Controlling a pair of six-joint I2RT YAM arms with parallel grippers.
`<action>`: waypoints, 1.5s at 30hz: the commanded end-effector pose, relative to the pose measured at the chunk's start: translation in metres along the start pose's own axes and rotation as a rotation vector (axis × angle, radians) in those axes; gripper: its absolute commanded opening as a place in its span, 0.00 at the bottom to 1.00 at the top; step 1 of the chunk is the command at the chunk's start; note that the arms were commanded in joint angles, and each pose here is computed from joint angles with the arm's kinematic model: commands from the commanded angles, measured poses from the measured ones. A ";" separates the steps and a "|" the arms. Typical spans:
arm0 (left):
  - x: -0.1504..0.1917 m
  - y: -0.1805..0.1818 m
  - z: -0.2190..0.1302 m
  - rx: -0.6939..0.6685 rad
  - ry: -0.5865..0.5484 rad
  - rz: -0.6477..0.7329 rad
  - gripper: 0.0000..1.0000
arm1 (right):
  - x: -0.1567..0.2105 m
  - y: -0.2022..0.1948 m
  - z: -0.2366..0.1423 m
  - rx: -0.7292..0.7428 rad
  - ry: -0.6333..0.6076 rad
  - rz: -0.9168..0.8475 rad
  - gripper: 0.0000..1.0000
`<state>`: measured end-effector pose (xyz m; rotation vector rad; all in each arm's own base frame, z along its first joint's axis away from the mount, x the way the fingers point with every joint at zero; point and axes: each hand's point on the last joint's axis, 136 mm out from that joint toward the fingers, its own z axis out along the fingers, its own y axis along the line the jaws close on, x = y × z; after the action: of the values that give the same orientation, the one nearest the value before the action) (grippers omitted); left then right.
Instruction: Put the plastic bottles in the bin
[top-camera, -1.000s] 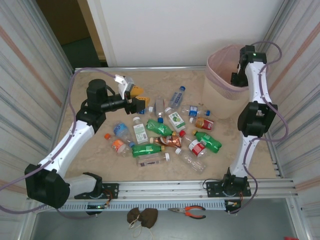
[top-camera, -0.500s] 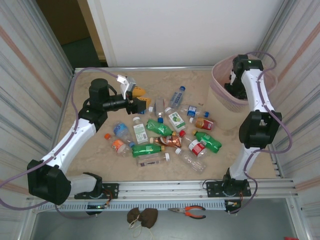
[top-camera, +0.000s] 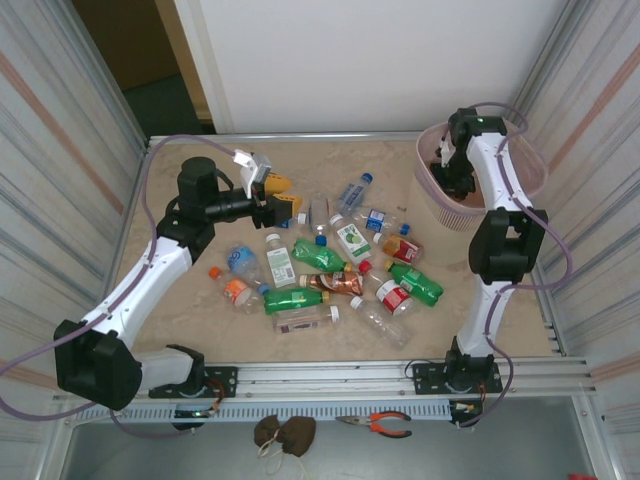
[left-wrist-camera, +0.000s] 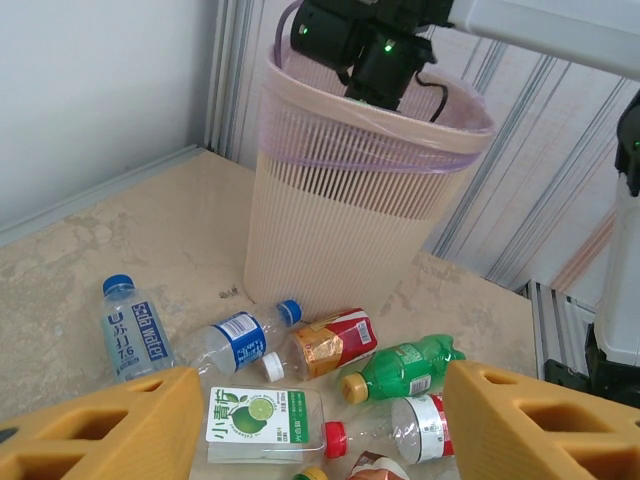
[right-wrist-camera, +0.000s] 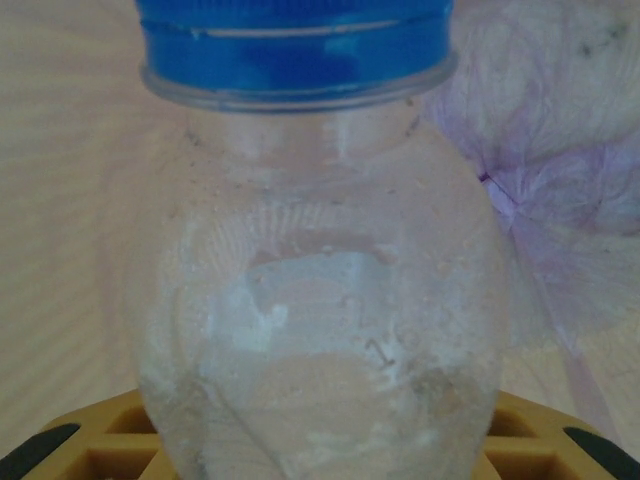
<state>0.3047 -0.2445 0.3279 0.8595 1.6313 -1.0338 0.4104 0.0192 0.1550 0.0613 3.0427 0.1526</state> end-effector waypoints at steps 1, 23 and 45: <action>-0.009 -0.003 -0.005 -0.009 -0.029 0.020 0.65 | 0.000 -0.006 0.012 0.023 0.047 -0.054 0.43; 0.061 0.057 -0.005 -0.293 0.302 -0.189 0.62 | 0.007 -0.007 -0.020 0.033 -0.032 -0.004 0.77; 0.072 0.115 0.125 -0.319 0.416 -0.096 0.63 | 0.033 -0.014 -0.146 0.044 -0.441 0.091 0.78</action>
<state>0.4151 -0.2993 0.2104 0.8027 2.1781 -0.7178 0.3679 -0.0015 0.2762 0.1476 2.6883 0.0827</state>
